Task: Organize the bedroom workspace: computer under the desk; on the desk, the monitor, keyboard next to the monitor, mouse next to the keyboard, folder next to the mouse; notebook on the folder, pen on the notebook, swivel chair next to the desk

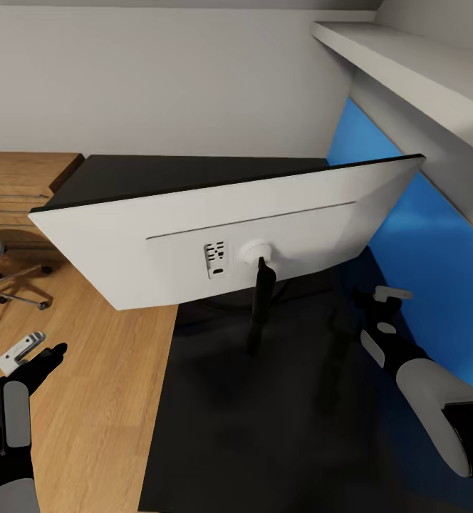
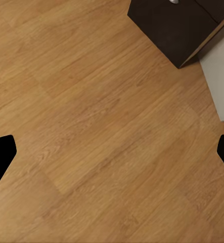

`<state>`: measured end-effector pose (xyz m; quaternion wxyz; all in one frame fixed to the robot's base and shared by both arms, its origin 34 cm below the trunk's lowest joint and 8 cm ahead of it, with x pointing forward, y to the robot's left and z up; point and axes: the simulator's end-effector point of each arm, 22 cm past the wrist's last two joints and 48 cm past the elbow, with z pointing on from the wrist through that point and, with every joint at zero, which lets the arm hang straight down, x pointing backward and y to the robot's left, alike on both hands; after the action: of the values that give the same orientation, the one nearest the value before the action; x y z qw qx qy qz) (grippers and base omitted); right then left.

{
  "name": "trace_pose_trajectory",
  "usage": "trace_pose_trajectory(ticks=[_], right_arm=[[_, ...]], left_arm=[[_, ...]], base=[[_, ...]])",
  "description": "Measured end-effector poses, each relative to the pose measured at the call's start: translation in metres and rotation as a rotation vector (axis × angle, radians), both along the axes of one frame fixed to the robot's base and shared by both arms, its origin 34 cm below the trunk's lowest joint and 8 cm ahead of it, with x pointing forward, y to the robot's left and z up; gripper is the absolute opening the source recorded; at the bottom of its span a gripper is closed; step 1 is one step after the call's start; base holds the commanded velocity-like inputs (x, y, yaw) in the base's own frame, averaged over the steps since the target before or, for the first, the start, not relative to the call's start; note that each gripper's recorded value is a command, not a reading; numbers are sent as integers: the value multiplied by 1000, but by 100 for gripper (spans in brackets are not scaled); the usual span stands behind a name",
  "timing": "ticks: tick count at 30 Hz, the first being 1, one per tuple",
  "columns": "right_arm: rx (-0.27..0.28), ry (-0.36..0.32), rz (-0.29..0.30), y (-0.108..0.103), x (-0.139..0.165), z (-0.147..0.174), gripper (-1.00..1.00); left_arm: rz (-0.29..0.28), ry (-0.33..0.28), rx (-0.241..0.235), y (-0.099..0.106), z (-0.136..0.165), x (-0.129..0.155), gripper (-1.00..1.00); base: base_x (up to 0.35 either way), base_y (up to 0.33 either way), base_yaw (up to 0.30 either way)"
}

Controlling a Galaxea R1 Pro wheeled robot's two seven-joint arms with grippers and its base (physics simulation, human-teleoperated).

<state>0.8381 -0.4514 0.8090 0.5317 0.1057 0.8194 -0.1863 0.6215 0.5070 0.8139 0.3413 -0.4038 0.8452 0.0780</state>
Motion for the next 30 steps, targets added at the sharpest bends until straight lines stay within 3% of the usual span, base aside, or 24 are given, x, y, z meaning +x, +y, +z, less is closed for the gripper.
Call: trace_pose_trajectory(ticks=[12,14,18,27,30], right_arm=[[-6,-13,-8,-5,1,3,100],[-27,-29,-45,-20,-2,9,100],[-41,-35,-72,-30,-5,12,100],[-49,-39,-86,-34,-6,14,100],[-49,-41,-86,-34,-6,14,100]], left_arm=[[0,1,0,0,0,0,100],[0,1,0,0,-1,0,100],[0,2,0,0,-1,0,100],[-88,-96,-69,-20,6,22,100],[-94,-104,-74,-22,7,24,100]], base=[[0,0,0],[0,0,0],[0,0,0],[0,0,0],[0,0,0]])
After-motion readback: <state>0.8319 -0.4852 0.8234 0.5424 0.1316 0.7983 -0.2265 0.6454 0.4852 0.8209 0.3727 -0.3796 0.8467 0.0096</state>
